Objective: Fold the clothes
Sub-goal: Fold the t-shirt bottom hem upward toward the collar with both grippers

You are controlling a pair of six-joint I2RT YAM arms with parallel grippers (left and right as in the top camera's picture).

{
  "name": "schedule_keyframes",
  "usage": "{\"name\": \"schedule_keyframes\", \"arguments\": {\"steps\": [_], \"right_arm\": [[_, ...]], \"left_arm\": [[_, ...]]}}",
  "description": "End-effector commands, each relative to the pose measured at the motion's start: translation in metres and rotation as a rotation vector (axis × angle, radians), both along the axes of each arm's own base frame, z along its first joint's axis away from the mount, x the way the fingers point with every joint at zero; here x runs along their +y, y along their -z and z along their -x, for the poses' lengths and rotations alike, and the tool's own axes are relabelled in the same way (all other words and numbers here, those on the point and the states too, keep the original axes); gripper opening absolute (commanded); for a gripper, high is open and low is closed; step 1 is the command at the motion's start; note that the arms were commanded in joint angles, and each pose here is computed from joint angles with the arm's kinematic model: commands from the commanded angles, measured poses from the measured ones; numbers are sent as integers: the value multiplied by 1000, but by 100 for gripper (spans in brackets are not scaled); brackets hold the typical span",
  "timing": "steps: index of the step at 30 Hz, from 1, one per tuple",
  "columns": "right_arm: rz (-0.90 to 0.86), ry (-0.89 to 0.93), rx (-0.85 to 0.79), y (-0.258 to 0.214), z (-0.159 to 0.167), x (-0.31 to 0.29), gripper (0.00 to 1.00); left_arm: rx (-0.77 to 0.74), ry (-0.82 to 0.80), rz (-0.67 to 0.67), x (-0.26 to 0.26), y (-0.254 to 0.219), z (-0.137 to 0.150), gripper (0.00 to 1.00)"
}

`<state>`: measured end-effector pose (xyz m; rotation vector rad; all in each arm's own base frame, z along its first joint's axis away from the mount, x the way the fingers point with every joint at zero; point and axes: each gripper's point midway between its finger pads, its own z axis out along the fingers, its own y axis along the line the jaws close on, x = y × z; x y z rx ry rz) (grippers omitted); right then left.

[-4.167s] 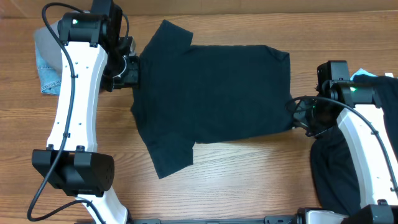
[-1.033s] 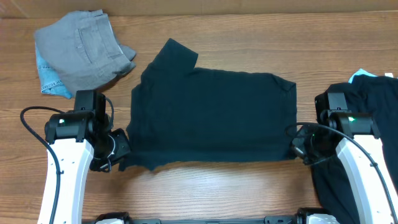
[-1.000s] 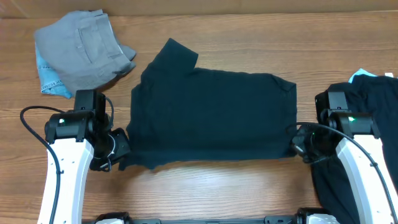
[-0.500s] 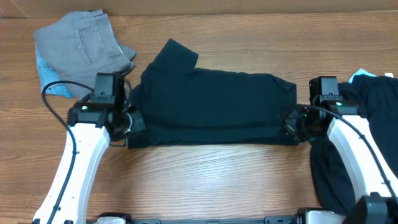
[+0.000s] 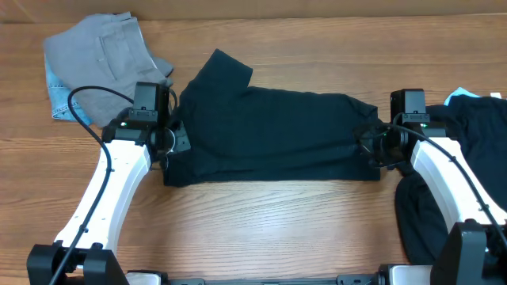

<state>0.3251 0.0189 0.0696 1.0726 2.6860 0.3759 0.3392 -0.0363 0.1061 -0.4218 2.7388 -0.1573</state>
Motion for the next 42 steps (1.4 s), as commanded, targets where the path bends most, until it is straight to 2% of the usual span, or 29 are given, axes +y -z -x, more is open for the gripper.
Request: {"name": "schedule_keyframes", "arguments": {"steps": [1, 2, 3, 4, 5, 11, 15, 25, 27, 30, 33, 36, 42], "right_arm": [[2, 51, 13, 4, -1, -4, 17], [5, 52, 14, 4, -1, -4, 41], [10, 53, 14, 4, -1, -5, 58], [15, 54, 14, 4, -1, -6, 66], [20, 56, 15, 4, -1, -7, 68], [44, -4, 72, 8, 15, -8, 68], [55, -59, 123, 11, 29, -8, 68], [63, -95, 127, 11, 31, -7, 68], [65, -105, 134, 12, 33, -7, 68], [62, -101, 165, 16, 41, -7, 66], [62, -96, 195, 27, 51, -7, 52], [61, -95, 203, 38, 55, -7, 49], [54, -62, 219, 52, 63, -7, 49]], "left_arm": [[-33, 10, -26, 2, -4, -9, 27], [-37, 10, -25, 2, -5, -10, 38], [-40, 11, -21, 1, -5, -11, 45], [-39, 11, -22, 2, -5, -11, 50], [-35, 12, -23, 2, -5, -10, 54], [79, 73, -50, 4, 6, 17, 57], [118, 183, -16, -10, 15, 30, 50], [182, 344, -34, -42, 60, 35, 49], [222, 353, -36, -44, 71, 39, 49], [309, 337, -54, -38, 87, 51, 44], [378, 283, -121, -21, 99, 59, 44], [407, 270, -136, -14, 107, 62, 43], [462, 259, -198, 3, 124, 66, 42]]}}
